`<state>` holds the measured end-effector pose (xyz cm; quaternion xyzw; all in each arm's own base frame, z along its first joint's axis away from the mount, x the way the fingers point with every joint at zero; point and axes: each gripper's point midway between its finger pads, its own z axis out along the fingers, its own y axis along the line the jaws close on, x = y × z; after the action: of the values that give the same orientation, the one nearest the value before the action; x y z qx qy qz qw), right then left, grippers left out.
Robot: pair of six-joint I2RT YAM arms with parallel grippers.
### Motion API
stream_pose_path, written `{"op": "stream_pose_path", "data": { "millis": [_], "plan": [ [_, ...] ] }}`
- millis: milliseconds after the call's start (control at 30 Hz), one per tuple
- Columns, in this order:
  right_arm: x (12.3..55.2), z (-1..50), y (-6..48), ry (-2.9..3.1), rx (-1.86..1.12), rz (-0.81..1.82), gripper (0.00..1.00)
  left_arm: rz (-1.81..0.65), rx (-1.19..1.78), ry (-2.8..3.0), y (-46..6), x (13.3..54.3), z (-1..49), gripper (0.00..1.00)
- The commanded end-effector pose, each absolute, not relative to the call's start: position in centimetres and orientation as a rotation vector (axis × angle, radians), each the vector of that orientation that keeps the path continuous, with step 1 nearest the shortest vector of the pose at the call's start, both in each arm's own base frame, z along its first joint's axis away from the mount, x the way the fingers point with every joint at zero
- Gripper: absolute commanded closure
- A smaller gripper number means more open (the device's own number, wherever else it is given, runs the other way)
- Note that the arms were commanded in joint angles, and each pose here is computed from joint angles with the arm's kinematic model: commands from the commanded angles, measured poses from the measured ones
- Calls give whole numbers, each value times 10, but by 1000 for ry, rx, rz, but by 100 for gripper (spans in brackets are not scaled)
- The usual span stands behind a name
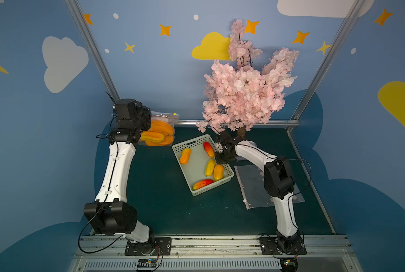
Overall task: Place the mango in a zip-top bag and seal the zipper
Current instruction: Move the basket to the center of the board, then place the zipper food storage bag at the center of the board.
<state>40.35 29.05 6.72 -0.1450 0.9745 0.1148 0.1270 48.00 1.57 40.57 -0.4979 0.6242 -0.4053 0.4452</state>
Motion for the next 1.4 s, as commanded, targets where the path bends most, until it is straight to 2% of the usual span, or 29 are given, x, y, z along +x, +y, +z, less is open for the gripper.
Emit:
{"op": "stream_pose_path", "data": {
  "millis": [0, 100, 200, 300, 400, 500, 800, 933, 1033, 1200, 1300, 1367],
  "plan": [
    [399, 85, 272, 2833, -293, 300, 75, -1109, -1127, 1499, 10, 501, 422, 97],
    [392, 98, 274, 2801, -268, 362, 74, -1174, -1102, 1515, 3, 517, 412, 97],
    [384, 125, 278, 2739, -282, 425, 70, -1137, -1026, 1535, 7, 526, 408, 97],
    [369, 163, 287, 2651, -343, 523, 67, -1108, -935, 1592, 12, 527, 393, 97],
    [350, 200, 295, 2575, -423, 616, 66, -1092, -933, 1585, 25, 519, 369, 97],
    [332, 228, 300, 2515, -472, 730, 66, -1098, -961, 1515, 43, 517, 367, 97],
    [310, 263, 302, 2419, -551, 839, 64, -1257, -934, 1425, 50, 576, 380, 97],
    [302, 274, 297, 2367, -566, 846, 61, -1249, -893, 1472, 45, 575, 385, 97],
    [298, 279, 291, 2322, -559, 852, 60, -1238, -910, 1539, 35, 547, 359, 97],
    [292, 288, 284, 2219, -535, 884, 58, -1133, -1029, 1668, 20, 458, 282, 97],
    [285, 288, 284, 2236, -551, 910, 56, -1036, -1113, 1741, 16, 398, 232, 81],
    [281, 288, 285, 2253, -570, 925, 56, -932, -1150, 1799, 18, 362, 206, 79]
  ]
}}
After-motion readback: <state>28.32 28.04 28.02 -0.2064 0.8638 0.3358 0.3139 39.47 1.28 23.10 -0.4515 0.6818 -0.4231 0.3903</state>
